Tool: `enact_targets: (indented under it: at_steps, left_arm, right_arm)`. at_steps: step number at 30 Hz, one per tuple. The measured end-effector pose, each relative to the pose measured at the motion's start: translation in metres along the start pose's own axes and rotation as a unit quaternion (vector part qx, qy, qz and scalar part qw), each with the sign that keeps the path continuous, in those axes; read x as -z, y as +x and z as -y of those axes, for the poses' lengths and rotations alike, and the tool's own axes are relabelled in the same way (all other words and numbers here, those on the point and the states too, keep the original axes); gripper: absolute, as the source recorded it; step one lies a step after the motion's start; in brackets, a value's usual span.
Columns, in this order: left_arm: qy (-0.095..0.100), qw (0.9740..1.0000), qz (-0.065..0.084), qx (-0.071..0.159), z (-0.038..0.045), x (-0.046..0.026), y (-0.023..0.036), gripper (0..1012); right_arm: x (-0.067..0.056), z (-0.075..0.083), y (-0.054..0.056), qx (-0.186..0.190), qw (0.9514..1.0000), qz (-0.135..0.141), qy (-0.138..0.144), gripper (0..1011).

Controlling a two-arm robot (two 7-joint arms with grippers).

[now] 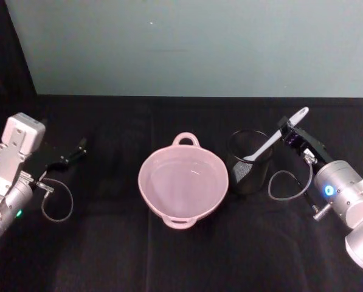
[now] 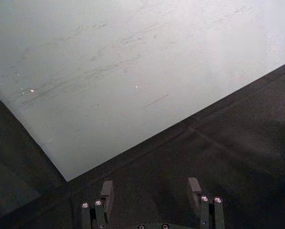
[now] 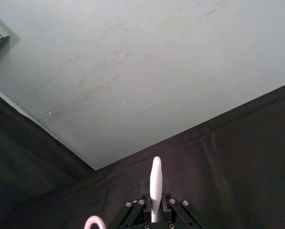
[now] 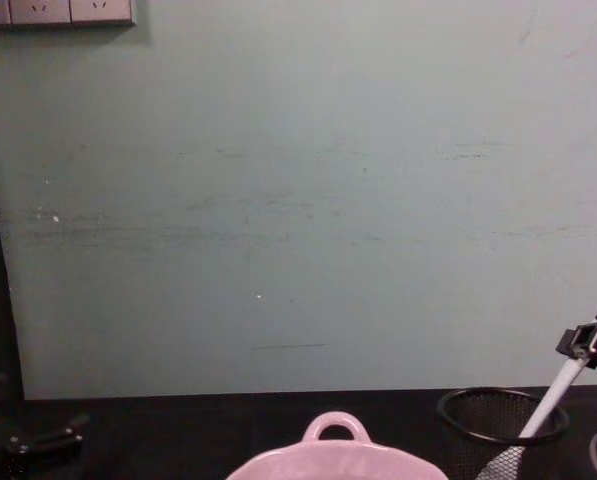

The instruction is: Use the one hand to pick up the spoon and stir the clear water in the bowl.

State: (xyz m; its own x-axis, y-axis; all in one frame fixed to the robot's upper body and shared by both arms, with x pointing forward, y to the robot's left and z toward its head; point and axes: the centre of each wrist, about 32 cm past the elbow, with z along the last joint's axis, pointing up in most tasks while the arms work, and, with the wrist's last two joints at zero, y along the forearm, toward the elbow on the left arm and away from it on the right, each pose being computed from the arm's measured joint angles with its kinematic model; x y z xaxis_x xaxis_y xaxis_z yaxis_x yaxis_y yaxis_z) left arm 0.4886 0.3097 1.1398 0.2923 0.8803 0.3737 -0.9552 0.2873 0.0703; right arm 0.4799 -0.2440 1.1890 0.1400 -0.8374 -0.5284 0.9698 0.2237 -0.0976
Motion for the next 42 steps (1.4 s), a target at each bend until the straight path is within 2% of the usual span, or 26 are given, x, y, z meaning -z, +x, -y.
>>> enact_targets:
  at_steps: [24,27,31,37,38,40,42]
  left_arm:
    - [0.000,1.0000,0.000,0.000,0.0000,0.0000,0.0000,1011]
    - [0.000,1.0000,0.000,0.000,0.0000,0.0000,0.0000,1011]
    - [0.000,1.0000,0.000,0.000,0.0000,0.0000,0.0000,1011]
    - [0.000,1.0000,0.000,0.000,0.0000,0.0000,0.0000,1011]
    - [0.000,1.0000,0.000,0.000,0.0000,0.0000,0.0000,1011]
    - [0.000,1.0000,0.000,0.000,0.0000,0.0000,0.0000,1011]
    - [0.000,1.0000,0.000,0.000,0.0000,0.0000,0.0000,1011]
  right_arm:
    - [-0.0007,0.0008,0.0017,0.004,1.0000,0.000,0.002,114]
    - [-0.0007,0.0008,0.0016,0.004,1.0000,0.000,0.002,137]
    - [-0.0007,0.0008,0.0016,0.004,1.0000,0.000,0.002,279]
    - [-0.0007,0.0008,0.0016,0.004,1.0000,0.000,0.002,440]
    - [-0.0007,0.0008,0.0016,0.004,1.0000,0.000,0.002,501]
    - [-0.0007,0.0008,0.0016,0.004,1.0000,0.000,0.002,539]
    - [-0.0007,0.0008,0.0016,0.004,1.0000,0.000,0.002,627]
